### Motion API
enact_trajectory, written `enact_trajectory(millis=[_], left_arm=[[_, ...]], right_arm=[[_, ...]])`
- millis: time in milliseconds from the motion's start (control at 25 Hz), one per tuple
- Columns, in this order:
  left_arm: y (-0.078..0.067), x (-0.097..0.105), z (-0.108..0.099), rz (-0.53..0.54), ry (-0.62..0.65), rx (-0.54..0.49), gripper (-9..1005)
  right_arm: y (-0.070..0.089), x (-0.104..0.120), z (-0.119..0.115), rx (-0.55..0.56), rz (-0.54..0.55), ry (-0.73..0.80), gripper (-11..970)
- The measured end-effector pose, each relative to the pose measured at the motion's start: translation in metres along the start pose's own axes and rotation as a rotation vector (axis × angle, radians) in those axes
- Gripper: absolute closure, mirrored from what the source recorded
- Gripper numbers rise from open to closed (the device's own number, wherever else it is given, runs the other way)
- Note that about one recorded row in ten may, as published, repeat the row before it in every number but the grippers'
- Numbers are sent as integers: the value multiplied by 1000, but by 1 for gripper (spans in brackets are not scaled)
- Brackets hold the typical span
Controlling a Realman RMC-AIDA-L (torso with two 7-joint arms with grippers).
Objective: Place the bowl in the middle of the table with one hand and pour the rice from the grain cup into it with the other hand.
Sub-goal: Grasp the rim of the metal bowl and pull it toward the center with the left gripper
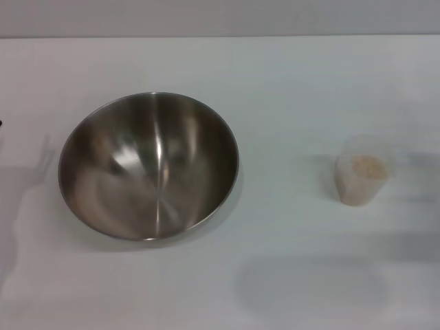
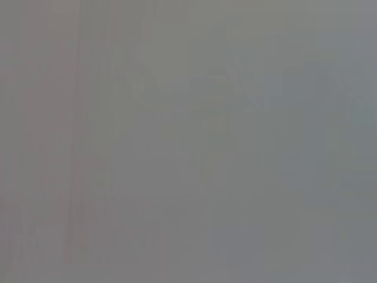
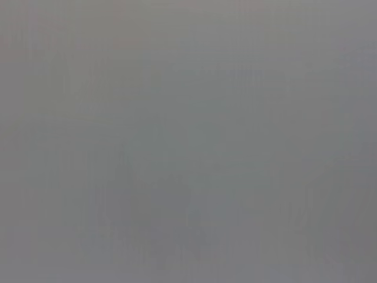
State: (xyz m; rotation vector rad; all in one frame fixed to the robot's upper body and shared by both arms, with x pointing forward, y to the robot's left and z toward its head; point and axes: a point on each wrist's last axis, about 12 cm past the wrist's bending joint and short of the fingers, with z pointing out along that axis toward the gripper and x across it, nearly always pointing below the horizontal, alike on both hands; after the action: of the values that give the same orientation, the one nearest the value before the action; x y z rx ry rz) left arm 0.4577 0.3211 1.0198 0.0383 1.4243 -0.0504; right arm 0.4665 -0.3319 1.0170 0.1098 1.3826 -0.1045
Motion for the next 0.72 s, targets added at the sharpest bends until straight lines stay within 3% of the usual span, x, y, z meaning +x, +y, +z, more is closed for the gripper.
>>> enact_trajectory(millis=[280, 520, 720], left_arm=[[-7, -25, 39, 106, 124, -17, 165], [-20, -70, 69, 94, 234, 47, 165], [-30, -103, 97, 89, 398, 96, 165]], right_arm=[[1, 0, 1, -3, 1, -2, 119], [2, -1, 4, -7, 2, -2, 119], [2, 0, 5, -8, 2, -1, 119]])
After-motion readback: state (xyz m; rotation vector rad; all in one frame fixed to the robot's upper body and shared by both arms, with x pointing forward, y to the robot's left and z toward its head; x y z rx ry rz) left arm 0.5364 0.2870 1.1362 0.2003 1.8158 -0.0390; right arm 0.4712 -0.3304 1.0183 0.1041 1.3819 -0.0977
